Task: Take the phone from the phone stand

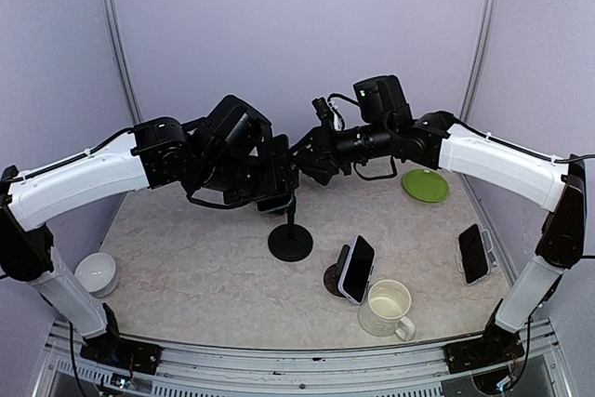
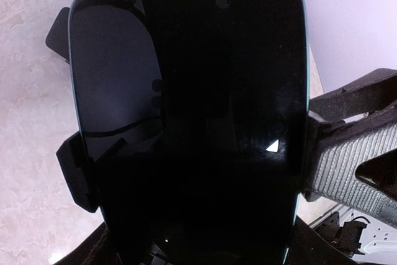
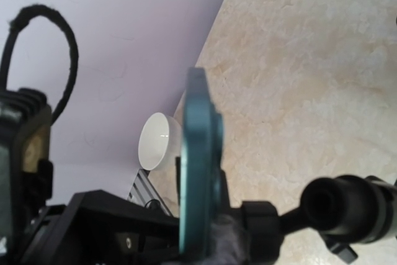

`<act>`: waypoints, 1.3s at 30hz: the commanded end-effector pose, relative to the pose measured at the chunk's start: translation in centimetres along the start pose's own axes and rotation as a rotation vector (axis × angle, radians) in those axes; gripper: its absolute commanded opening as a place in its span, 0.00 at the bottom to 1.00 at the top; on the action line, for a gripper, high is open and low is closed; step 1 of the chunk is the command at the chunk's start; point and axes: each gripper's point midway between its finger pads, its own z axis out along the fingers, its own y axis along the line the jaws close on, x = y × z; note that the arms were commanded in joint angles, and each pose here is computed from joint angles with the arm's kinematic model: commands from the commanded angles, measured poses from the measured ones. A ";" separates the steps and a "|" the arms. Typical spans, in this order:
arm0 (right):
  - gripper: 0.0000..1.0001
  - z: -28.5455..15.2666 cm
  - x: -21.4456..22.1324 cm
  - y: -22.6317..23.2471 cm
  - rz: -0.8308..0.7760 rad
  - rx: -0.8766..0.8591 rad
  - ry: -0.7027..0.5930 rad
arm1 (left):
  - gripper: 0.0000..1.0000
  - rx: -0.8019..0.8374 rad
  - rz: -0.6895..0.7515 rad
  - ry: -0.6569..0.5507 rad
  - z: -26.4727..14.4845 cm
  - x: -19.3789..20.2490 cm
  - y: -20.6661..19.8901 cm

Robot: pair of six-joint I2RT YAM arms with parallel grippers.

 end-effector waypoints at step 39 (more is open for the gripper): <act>0.00 -1.9 -2.8 1.6 -0.096 -0.067 -0.059 | 0.38 0.700 -0.027 -0.311 -11.5 -7.7 -6.3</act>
